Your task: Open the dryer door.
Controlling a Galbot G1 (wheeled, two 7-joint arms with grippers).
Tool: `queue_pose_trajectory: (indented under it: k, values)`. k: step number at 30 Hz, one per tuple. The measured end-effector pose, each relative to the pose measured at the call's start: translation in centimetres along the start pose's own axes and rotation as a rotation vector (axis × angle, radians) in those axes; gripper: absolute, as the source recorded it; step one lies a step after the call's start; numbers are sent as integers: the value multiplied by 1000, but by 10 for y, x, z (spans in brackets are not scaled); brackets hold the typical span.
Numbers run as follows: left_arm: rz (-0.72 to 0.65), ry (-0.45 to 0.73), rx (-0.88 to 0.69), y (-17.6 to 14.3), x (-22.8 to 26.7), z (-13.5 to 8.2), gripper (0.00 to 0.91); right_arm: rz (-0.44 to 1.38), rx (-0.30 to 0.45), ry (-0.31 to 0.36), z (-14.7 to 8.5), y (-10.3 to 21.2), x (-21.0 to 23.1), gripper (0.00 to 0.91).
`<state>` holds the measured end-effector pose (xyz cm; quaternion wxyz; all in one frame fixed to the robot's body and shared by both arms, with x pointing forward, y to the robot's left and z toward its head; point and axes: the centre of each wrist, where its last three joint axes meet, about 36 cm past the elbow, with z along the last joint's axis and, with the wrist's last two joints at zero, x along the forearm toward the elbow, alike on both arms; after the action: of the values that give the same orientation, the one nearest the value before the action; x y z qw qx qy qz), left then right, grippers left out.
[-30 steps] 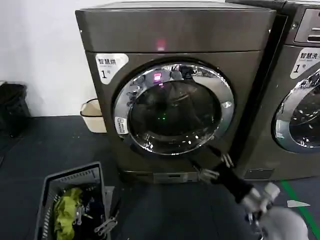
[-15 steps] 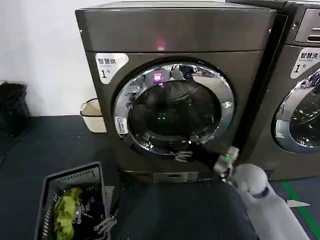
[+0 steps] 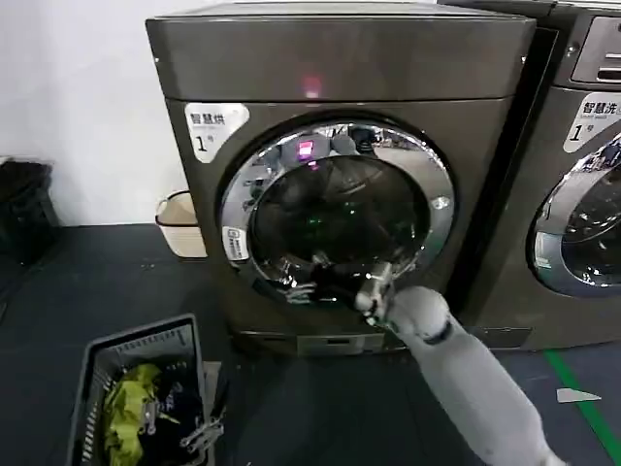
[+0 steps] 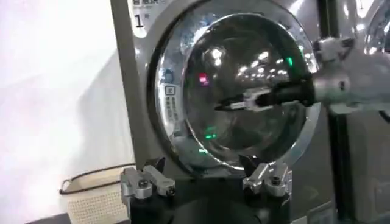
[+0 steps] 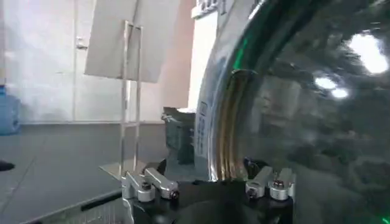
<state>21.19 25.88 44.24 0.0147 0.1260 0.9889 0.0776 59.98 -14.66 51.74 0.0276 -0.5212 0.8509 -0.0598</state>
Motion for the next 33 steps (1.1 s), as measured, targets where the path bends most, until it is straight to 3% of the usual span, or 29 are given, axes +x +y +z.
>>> queue_pose_trajectory:
  k: [15,33]
  values:
    - [-26,52,-5,-3,-2,1,907,-22,-23,1,8,-7,-56,907]
    - [-20,-2,41,5,-5,3,907,-123,-44,-8,-4,-8,-70,907]
